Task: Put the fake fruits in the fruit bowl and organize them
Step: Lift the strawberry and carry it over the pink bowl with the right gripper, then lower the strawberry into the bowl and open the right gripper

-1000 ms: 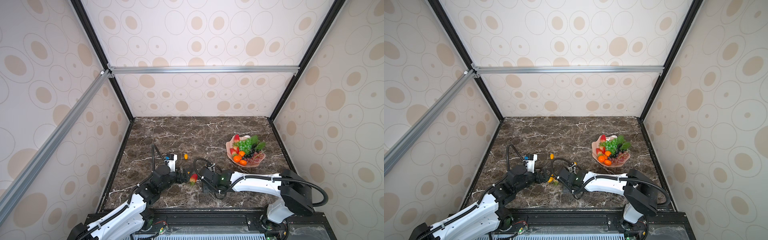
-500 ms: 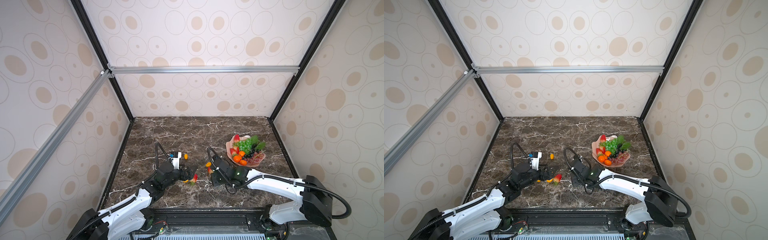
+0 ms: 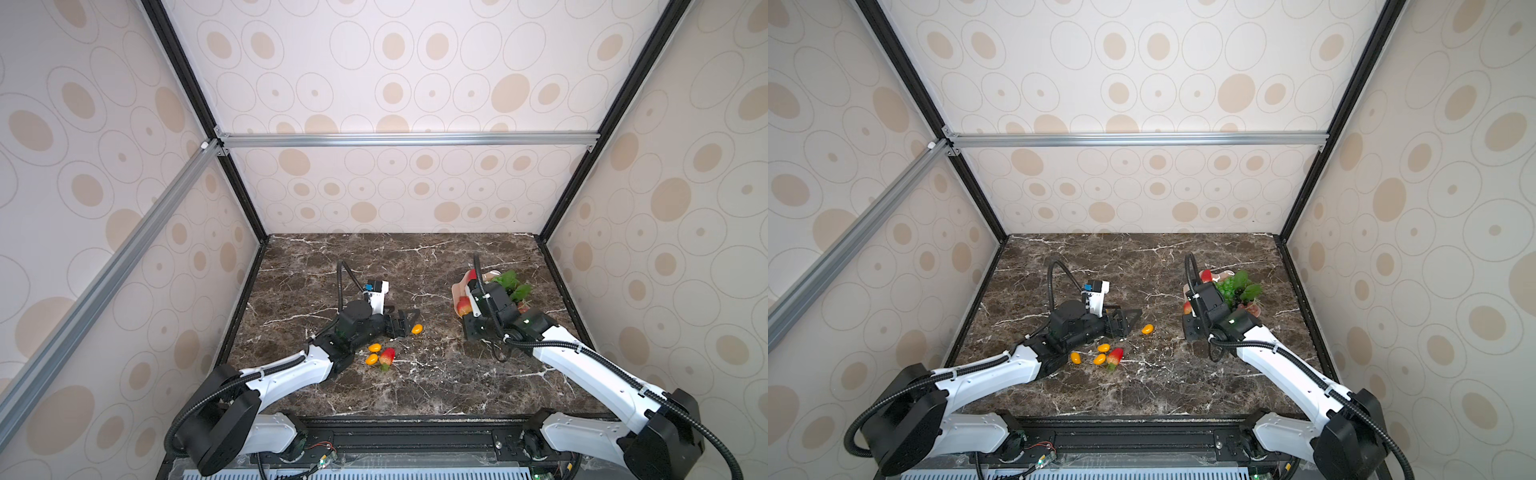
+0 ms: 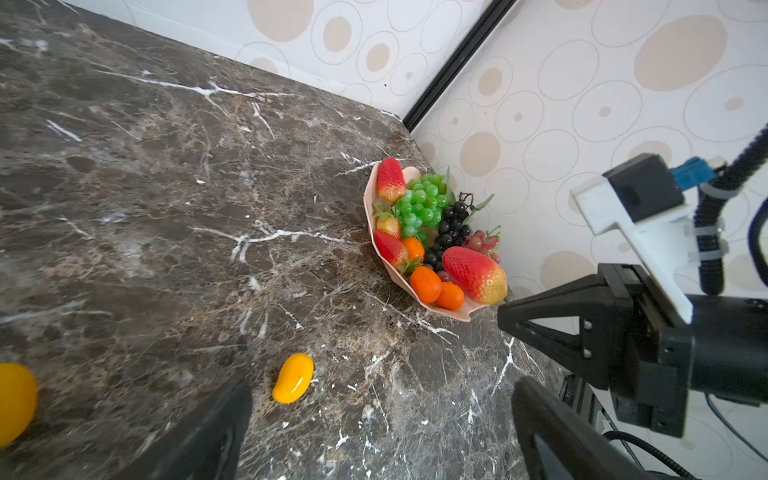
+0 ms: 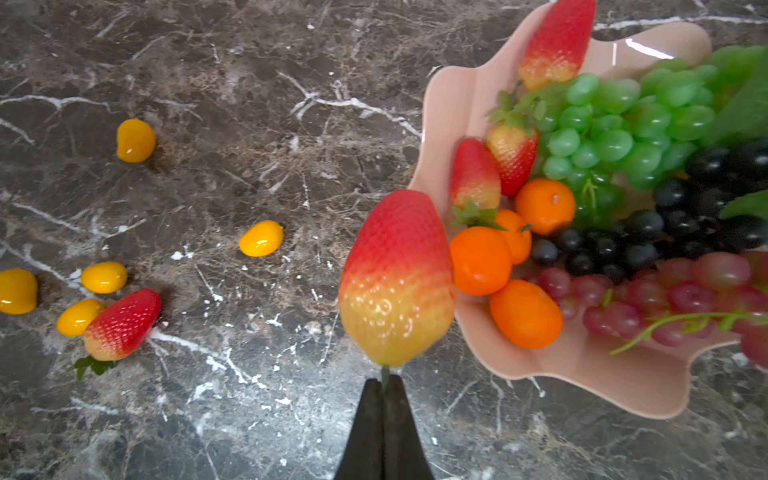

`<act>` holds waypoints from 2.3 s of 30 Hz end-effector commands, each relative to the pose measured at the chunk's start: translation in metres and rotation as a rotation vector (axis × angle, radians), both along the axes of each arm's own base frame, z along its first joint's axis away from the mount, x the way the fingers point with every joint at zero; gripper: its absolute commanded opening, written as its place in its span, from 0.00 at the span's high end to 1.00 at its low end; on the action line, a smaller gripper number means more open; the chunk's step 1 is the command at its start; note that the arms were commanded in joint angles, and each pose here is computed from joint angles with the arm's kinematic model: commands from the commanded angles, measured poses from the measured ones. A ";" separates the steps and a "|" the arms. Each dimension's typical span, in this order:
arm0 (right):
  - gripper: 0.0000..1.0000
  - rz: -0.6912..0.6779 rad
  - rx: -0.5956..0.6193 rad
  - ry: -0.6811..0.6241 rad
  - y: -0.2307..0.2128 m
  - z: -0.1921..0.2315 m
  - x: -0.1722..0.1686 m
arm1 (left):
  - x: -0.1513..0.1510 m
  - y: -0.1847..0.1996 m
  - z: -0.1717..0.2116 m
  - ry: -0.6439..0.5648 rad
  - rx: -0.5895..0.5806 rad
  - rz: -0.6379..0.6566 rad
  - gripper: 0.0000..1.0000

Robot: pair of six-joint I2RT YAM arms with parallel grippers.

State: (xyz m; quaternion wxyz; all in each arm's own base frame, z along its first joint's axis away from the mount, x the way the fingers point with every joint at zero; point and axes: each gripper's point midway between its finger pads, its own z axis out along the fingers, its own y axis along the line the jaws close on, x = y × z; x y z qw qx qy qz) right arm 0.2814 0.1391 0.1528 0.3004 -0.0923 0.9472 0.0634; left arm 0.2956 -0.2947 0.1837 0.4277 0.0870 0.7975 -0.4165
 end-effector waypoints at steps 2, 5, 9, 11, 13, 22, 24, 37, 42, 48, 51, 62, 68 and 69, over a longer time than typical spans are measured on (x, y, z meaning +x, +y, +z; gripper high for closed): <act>1.00 0.049 0.002 0.054 -0.007 -0.006 0.009 | 0.009 -0.024 0.024 -0.065 -0.044 -0.041 0.01; 1.00 0.033 0.066 0.060 -0.010 -0.005 0.025 | 0.015 -0.032 0.023 -0.061 -0.048 -0.041 0.01; 1.00 0.034 0.085 0.060 -0.012 -0.008 0.046 | 0.022 -0.041 0.020 -0.055 -0.050 -0.046 0.01; 1.00 0.031 0.090 0.085 -0.014 -0.014 0.057 | 0.026 -0.044 0.020 -0.057 -0.051 -0.043 0.01; 1.00 0.028 0.088 0.107 -0.015 -0.021 0.066 | 0.029 -0.044 0.019 -0.060 -0.046 -0.027 0.01; 1.00 -0.019 0.067 0.109 -0.029 -0.033 0.106 | 0.029 -0.047 0.022 -0.069 -0.051 -0.048 0.01; 1.00 -0.026 0.066 0.107 -0.031 -0.035 0.113 | 0.027 -0.046 0.022 -0.068 -0.052 -0.046 0.01; 1.00 -0.028 0.074 0.170 -0.030 -0.057 0.132 | 0.022 -0.043 0.028 -0.085 -0.078 -0.054 0.01; 1.00 -0.041 0.047 0.188 -0.036 -0.063 0.123 | 0.021 -0.042 0.027 -0.084 -0.080 -0.049 0.01; 0.98 -0.042 0.030 0.229 -0.038 -0.072 0.119 | 0.020 -0.040 0.027 -0.082 -0.086 -0.044 0.01; 0.95 -0.043 0.032 0.246 -0.037 -0.075 0.118 | 0.019 -0.039 0.028 -0.083 -0.085 -0.041 0.01; 0.70 -0.063 0.009 0.229 -0.043 -0.068 0.117 | 0.019 -0.035 0.025 -0.073 -0.075 -0.023 0.01; 0.57 -0.084 0.001 0.173 -0.049 -0.051 0.116 | 0.023 -0.028 0.021 -0.063 -0.030 0.015 0.01; 0.54 -0.086 0.004 0.155 -0.049 -0.046 0.115 | 0.024 -0.026 0.020 -0.060 -0.016 0.028 0.01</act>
